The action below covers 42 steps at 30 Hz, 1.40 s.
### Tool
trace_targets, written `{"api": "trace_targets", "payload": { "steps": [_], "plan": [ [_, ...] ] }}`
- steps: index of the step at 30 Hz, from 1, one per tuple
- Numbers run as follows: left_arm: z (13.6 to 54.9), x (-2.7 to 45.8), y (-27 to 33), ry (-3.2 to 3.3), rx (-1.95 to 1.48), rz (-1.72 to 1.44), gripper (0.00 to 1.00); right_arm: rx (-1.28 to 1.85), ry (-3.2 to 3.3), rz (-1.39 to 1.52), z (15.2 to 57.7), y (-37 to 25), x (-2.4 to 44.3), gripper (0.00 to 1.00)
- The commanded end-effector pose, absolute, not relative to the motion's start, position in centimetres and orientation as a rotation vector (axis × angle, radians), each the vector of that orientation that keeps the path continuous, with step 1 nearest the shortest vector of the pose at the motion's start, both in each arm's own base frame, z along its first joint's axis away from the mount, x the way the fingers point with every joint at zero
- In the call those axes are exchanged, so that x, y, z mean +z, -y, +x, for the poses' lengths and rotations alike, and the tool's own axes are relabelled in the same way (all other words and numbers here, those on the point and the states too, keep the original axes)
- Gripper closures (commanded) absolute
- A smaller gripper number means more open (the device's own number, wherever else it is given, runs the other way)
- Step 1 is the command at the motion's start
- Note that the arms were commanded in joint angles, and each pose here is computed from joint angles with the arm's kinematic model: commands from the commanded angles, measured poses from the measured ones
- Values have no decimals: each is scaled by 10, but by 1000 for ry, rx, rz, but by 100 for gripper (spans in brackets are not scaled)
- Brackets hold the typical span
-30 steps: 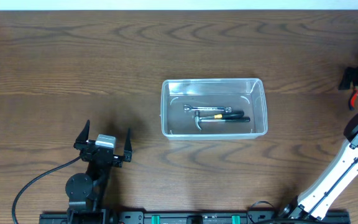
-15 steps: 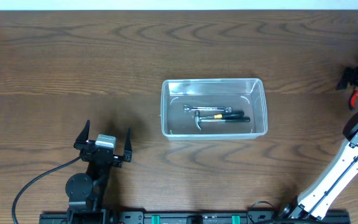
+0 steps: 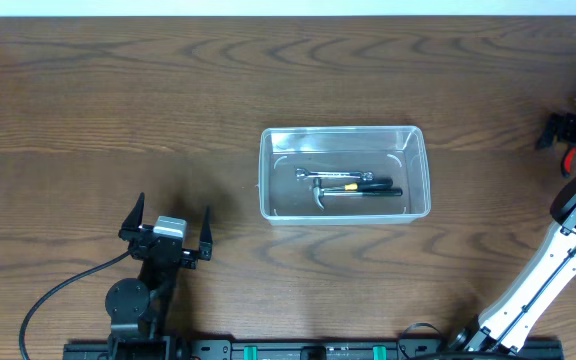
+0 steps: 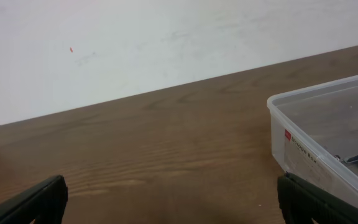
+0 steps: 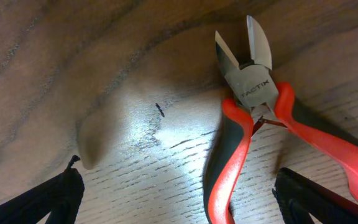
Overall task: Pack container
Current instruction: 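Lower and close the right gripper on the pliers' handles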
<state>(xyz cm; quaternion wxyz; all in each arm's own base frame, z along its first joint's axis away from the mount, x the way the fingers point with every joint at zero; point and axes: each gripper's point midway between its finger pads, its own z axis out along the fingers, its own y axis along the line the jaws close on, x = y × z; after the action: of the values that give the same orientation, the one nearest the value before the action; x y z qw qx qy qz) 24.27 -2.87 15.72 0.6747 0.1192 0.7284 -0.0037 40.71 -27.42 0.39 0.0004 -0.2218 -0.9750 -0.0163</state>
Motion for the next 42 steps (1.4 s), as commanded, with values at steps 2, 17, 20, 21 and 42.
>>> {"api": "trace_targets", "payload": {
  "steps": [2, 17, 20, 21, 42],
  "plan": [
    [242, 141, 28, -1685, -18, 265, 2, -54, 3065, -715, 413, 271, 3, 4],
    [242, 141, 28, -1685, -18, 265, 2, -56, 3062, -712, 412, 271, 0, 11],
    [242, 141, 28, -1685, -18, 265, 2, -55, 3064, -704, 412, 271, 0, 12],
    [242, 141, 28, -1685, -18, 265, 2, -55, 3066, -695, 412, 271, 0, 12],
    [242, 141, 28, -1685, -18, 265, 2, 40, 3052, -612, 409, 272, 0, 11]
  ]
}}
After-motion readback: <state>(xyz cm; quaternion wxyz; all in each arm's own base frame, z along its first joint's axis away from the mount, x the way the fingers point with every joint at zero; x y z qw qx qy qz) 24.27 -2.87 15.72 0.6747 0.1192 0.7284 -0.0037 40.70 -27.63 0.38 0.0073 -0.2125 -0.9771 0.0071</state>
